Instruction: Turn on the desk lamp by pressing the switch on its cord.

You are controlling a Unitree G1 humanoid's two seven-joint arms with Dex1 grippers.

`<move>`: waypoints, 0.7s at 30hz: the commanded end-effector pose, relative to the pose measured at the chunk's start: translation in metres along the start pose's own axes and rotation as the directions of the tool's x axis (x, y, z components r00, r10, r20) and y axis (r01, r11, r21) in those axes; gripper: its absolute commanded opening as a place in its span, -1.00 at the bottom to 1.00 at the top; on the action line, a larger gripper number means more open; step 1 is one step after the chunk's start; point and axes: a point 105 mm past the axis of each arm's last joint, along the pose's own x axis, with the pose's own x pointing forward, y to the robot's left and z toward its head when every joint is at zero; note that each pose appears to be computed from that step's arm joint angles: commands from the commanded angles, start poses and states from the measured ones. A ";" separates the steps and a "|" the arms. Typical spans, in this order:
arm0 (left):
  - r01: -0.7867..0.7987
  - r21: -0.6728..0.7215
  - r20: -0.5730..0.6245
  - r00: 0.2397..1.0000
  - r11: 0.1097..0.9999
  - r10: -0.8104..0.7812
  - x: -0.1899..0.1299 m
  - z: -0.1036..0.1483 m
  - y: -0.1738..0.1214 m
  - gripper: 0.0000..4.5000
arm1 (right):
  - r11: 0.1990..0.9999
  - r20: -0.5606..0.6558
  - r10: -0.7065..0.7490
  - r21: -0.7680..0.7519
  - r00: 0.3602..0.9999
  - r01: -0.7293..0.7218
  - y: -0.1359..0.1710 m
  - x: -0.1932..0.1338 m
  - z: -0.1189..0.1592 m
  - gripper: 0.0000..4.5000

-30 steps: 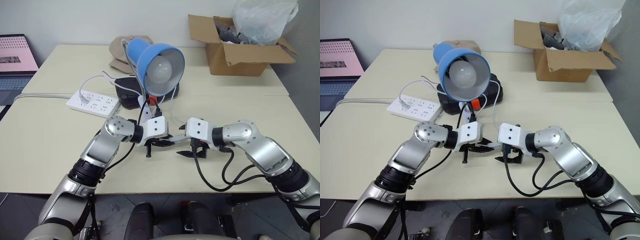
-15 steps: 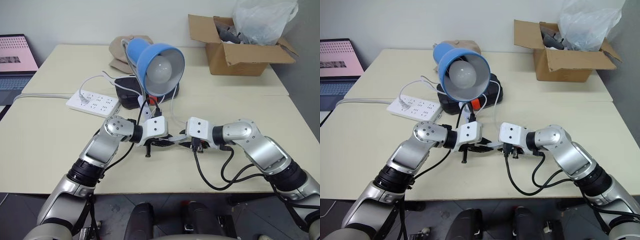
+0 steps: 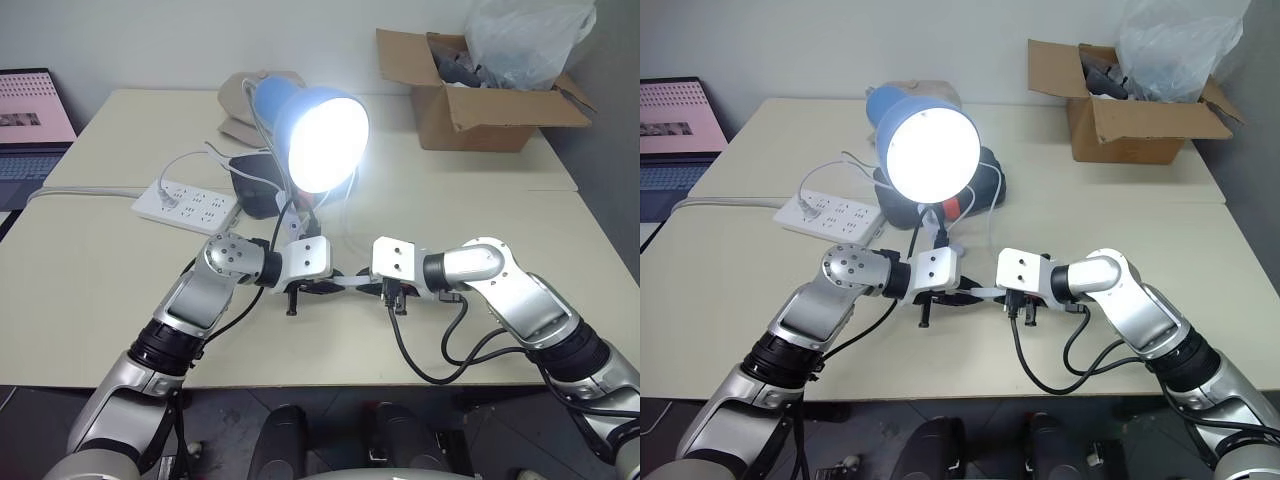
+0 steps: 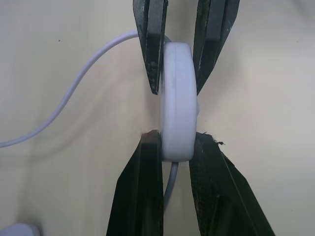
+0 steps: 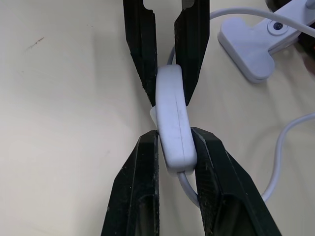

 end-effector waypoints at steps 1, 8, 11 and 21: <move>-0.028 0.028 0.022 0.999 0.999 0.027 -0.002 0.006 0.004 -0.82 | 0.997 0.091 -0.064 -0.028 0.994 0.067 -0.012 -0.010 0.020 -0.35; -0.019 0.050 0.010 1.000 0.999 0.018 0.001 0.002 0.006 -0.82 | 0.996 0.111 -0.075 -0.029 0.991 0.079 -0.016 -0.025 0.026 0.45; -0.020 0.055 0.006 1.000 0.998 0.019 0.003 0.001 0.010 -0.82 | 0.995 0.095 -0.087 -0.040 0.992 0.091 -0.015 -0.037 0.024 0.72; -0.061 0.067 -0.049 0.997 0.996 0.065 0.028 -0.007 0.031 -0.82 | 0.969 -0.032 -0.226 0.091 0.974 0.228 0.012 -0.084 -0.006 1.00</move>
